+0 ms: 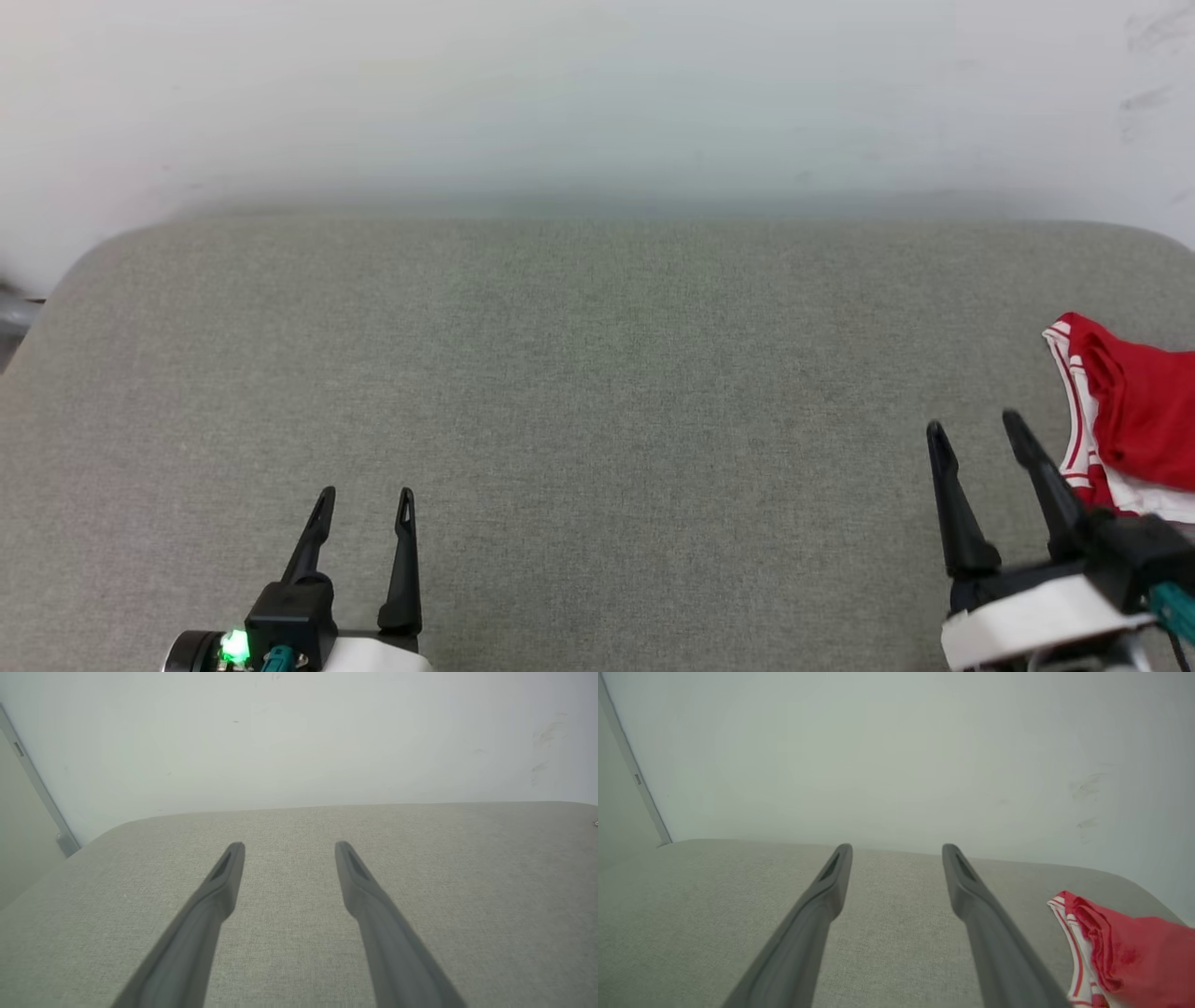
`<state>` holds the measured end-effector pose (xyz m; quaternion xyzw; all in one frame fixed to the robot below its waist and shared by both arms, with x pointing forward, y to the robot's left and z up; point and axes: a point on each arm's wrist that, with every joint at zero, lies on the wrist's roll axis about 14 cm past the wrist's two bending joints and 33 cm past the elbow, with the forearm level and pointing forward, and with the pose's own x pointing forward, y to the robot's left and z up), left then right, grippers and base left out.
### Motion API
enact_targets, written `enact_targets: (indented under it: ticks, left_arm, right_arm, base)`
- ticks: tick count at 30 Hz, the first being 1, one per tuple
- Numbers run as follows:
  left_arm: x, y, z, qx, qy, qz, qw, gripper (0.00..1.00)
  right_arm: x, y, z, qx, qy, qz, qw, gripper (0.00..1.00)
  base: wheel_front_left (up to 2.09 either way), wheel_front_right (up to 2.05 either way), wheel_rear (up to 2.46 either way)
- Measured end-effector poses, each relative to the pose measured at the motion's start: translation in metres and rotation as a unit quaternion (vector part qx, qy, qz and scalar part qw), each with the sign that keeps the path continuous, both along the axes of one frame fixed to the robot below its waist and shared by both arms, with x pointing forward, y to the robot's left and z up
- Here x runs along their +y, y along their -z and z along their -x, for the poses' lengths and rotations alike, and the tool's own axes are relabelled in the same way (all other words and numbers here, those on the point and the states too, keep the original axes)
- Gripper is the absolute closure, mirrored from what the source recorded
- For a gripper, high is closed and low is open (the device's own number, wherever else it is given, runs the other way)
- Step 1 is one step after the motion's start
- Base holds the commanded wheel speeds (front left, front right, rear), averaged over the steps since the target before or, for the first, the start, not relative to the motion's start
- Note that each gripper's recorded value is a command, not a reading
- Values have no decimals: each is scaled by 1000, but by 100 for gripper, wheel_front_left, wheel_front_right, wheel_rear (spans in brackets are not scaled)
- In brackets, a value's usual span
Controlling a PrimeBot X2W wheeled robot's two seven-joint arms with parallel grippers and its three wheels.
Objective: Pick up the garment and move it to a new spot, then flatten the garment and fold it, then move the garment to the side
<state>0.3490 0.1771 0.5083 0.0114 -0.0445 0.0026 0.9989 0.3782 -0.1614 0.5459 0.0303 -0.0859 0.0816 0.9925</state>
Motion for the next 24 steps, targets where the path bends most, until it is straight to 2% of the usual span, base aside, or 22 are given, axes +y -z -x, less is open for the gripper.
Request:
enact_targets:
  ticks: [11, 20, 21, 24]
  left_arm:
    - [2, -2, 10, -4, 2, 12, 1000, 0]
    - [-1, 3, 14, 3, 6, 17, 1000, 0]
    - [-2, 4, 15, 6, 7, 17, 1000, 100]
    - [-3, 16, 18, 25, 6, 20, 999, 100]
  right_arm:
    - [-9, 13, 31, 17, 26, -7, 1000, 0]
    - [-11, 12, 38, 14, 33, -5, 999, 0]
    - [-11, 13, 38, 16, 33, -5, 999, 100]
    - [-11, 23, 39, 32, 33, -6, 999, 100]
  base:
    - [0, 0, 0]
    - [0, 0, 0]
    - [0, 0, 0]
    - [0, 0, 0]
